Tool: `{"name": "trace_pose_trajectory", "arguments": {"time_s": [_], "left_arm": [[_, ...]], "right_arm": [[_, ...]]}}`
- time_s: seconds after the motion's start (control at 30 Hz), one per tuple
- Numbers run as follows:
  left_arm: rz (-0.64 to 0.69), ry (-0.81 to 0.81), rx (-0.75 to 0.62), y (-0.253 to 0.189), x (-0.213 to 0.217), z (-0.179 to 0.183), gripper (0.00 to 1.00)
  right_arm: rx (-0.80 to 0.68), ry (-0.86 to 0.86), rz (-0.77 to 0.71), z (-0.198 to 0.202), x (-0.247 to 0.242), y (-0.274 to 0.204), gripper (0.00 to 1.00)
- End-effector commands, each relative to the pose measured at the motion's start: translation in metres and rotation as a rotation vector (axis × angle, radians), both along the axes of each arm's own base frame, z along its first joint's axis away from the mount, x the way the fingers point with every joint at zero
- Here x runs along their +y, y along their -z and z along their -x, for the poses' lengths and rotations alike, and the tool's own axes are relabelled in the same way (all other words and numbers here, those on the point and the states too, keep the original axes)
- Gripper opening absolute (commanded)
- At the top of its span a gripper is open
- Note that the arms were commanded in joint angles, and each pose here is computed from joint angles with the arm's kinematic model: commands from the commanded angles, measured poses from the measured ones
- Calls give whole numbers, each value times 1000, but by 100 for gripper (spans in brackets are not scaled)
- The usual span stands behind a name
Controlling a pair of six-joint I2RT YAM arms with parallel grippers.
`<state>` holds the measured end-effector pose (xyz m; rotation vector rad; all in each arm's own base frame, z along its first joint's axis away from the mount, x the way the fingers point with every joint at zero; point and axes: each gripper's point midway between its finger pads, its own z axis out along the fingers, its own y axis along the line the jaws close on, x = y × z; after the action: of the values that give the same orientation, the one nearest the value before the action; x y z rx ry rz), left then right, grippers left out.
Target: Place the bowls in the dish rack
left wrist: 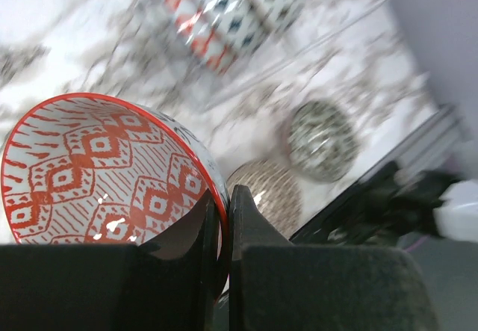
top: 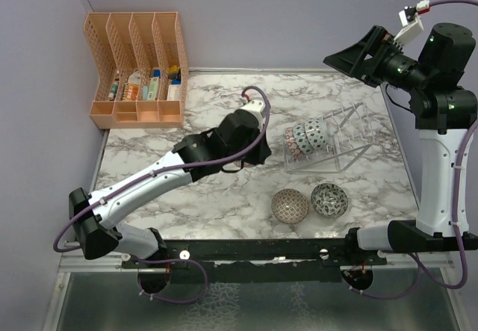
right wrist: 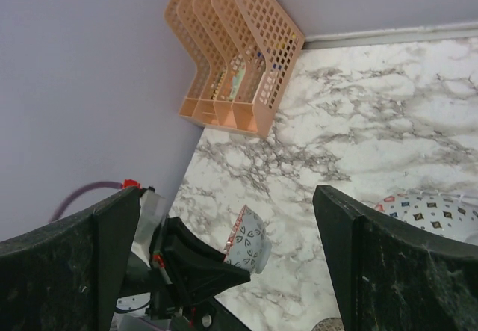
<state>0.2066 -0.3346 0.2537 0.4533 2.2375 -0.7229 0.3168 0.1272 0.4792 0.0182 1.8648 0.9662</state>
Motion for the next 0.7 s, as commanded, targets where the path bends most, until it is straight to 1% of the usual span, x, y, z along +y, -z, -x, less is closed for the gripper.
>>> {"name": "trace_pose_trajectory", "arguments": {"time_s": [0.0, 0.1, 0.13, 0.27, 0.47, 0.53, 0.67], "left_arm": [[435, 134, -28, -108, -50, -12, 0], [621, 189, 6, -143, -71, -20, 0], [704, 209, 11, -159, -77, -25, 0], [971, 285, 133, -193, -94, -29, 0], [1231, 289, 315, -197, -106, -41, 0], [1312, 273, 343, -200, -106, -48, 0], [1386, 215, 398, -187, -116, -70, 0]], "right_arm": [[-72, 29, -68, -3, 0, -32, 100], [-87, 25, -94, -5, 1, -39, 100], [-97, 26, -96, -6, 1, -43, 100], [-147, 18, -112, -7, 2, -64, 100], [-231, -23, -168, -3, 9, -89, 99], [-238, -46, -178, -2, 11, -91, 99], [-244, -70, -171, -2, 14, -90, 99]]}}
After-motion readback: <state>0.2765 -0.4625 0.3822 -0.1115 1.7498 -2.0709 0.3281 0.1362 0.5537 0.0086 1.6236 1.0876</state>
